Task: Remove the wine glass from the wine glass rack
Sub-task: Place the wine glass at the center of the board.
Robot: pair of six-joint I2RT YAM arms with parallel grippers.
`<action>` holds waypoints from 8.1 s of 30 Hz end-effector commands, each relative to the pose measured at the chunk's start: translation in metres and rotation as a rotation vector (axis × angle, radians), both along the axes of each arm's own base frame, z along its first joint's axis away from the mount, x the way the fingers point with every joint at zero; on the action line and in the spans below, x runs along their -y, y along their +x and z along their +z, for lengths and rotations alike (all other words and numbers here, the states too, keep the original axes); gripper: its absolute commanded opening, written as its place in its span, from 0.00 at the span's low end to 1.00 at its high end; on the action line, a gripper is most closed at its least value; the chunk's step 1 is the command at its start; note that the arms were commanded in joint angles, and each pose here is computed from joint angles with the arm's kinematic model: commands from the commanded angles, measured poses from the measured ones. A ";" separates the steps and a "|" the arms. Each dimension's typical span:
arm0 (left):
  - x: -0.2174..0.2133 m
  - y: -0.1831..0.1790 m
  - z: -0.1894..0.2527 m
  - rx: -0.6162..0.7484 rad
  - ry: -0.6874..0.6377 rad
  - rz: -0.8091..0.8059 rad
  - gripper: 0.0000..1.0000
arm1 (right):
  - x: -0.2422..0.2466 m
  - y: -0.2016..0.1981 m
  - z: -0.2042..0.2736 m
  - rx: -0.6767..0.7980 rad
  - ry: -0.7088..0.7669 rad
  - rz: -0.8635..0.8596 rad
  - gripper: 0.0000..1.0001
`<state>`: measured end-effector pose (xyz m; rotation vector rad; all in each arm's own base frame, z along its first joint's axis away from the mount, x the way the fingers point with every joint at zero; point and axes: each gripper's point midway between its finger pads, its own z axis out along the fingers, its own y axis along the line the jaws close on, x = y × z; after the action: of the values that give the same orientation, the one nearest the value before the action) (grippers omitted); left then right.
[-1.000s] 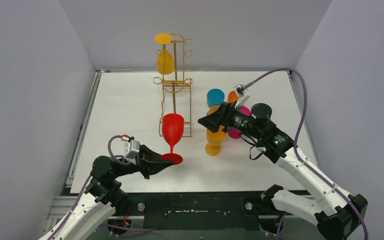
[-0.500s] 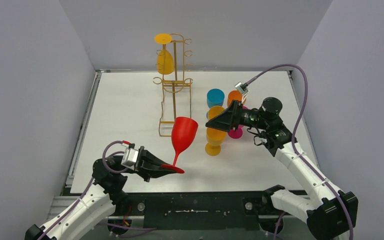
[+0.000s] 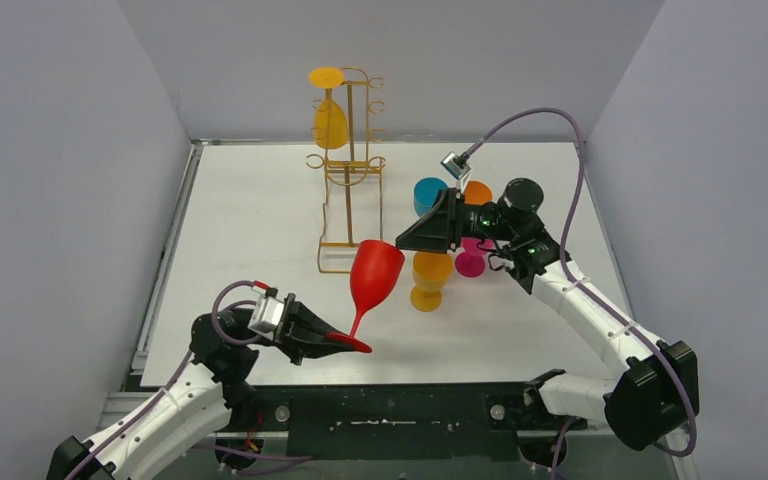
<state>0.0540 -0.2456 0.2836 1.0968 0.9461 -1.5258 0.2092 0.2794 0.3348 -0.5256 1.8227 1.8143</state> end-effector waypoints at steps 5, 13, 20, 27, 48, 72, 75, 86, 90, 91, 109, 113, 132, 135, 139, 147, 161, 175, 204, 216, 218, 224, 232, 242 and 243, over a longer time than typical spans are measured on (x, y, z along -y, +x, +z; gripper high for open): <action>0.002 -0.006 0.004 0.070 0.003 -0.041 0.00 | -0.028 -0.034 0.037 0.112 0.066 0.206 0.54; 0.001 -0.006 -0.006 0.059 0.036 -0.037 0.00 | -0.020 -0.053 0.039 0.089 0.074 0.288 0.41; 0.001 -0.008 -0.007 0.046 0.062 -0.062 0.00 | -0.017 -0.061 0.041 0.072 0.083 0.316 0.24; 0.003 -0.006 -0.010 0.053 0.070 -0.052 0.00 | -0.012 -0.073 0.038 0.096 0.076 0.360 0.27; 0.004 -0.001 -0.006 0.067 0.073 -0.032 0.00 | -0.013 -0.094 0.031 0.147 0.062 0.412 0.04; 0.001 0.037 -0.013 -0.064 0.145 0.236 0.59 | -0.018 -0.081 0.006 0.139 0.004 0.318 0.00; -0.003 0.041 -0.011 -0.077 0.168 0.276 0.69 | -0.020 -0.076 -0.001 0.134 -0.017 0.294 0.00; -0.010 0.033 -0.015 -0.082 0.249 0.275 0.86 | -0.023 -0.056 -0.016 0.146 -0.076 0.170 0.00; -0.012 0.026 -0.018 -0.100 0.274 0.246 0.89 | -0.022 -0.048 -0.024 0.133 -0.109 0.127 0.00; -0.013 0.025 -0.017 -0.099 0.277 0.245 0.90 | -0.022 -0.045 -0.027 0.132 -0.120 0.112 0.00; -0.030 0.088 -0.010 -0.342 0.361 0.635 0.93 | -0.017 -0.020 -0.080 0.212 -0.416 -0.166 0.00; -0.039 0.112 -0.014 -0.352 0.440 0.761 0.95 | -0.024 -0.032 -0.085 0.333 -0.478 -0.234 0.00; -0.133 0.157 -0.027 -0.517 0.404 1.381 0.97 | 0.050 -0.054 -0.124 0.343 -0.754 -0.637 0.00; -0.136 0.156 -0.030 -0.524 0.416 1.394 0.97 | 0.086 -0.044 -0.123 0.287 -0.800 -0.808 0.00; -0.141 0.153 -0.031 -0.531 0.427 1.409 0.97 | 0.109 -0.041 -0.112 0.285 -0.797 -0.891 0.00; -0.141 0.156 -0.031 -0.516 0.445 1.417 0.97 | 0.137 -0.044 -0.116 0.235 -0.845 -0.971 0.00; -0.153 0.165 -0.056 -0.495 0.444 1.507 0.97 | 0.182 -0.018 -0.088 0.301 -0.866 -1.310 0.00; -0.153 0.167 -0.074 -0.501 0.358 1.510 0.97 | 0.156 0.028 -0.133 0.206 -0.987 -1.073 0.00; -0.169 0.166 -0.076 -0.548 0.323 1.594 0.97 | 0.150 0.051 -0.193 0.140 -1.135 -0.944 0.00; -0.173 0.165 -0.074 -0.555 0.310 1.612 0.97 | 0.139 0.054 -0.173 0.156 -1.046 -0.994 0.00; -0.174 0.164 -0.073 -0.553 0.303 1.611 0.97 | 0.139 0.053 -0.170 0.160 -1.044 -1.005 0.01; -0.169 0.166 -0.076 -0.551 0.323 1.595 0.97 | 0.141 0.051 -0.171 0.165 -1.078 -0.995 0.07; -0.168 0.167 -0.077 -0.546 0.331 1.590 0.97 | 0.137 0.048 -0.170 0.172 -1.079 -0.981 0.12; -0.163 0.166 -0.081 -0.552 0.350 1.569 0.97 | 0.139 0.045 -0.161 0.180 -1.052 -0.986 0.20; -0.162 0.167 -0.082 -0.554 0.353 1.566 0.97 | 0.138 0.045 -0.158 0.179 -1.041 -0.987 0.21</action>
<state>0.2173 -0.0779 0.1930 -0.1101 1.8583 -0.2521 0.2485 0.1393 0.1486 -0.0906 2.2643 0.0775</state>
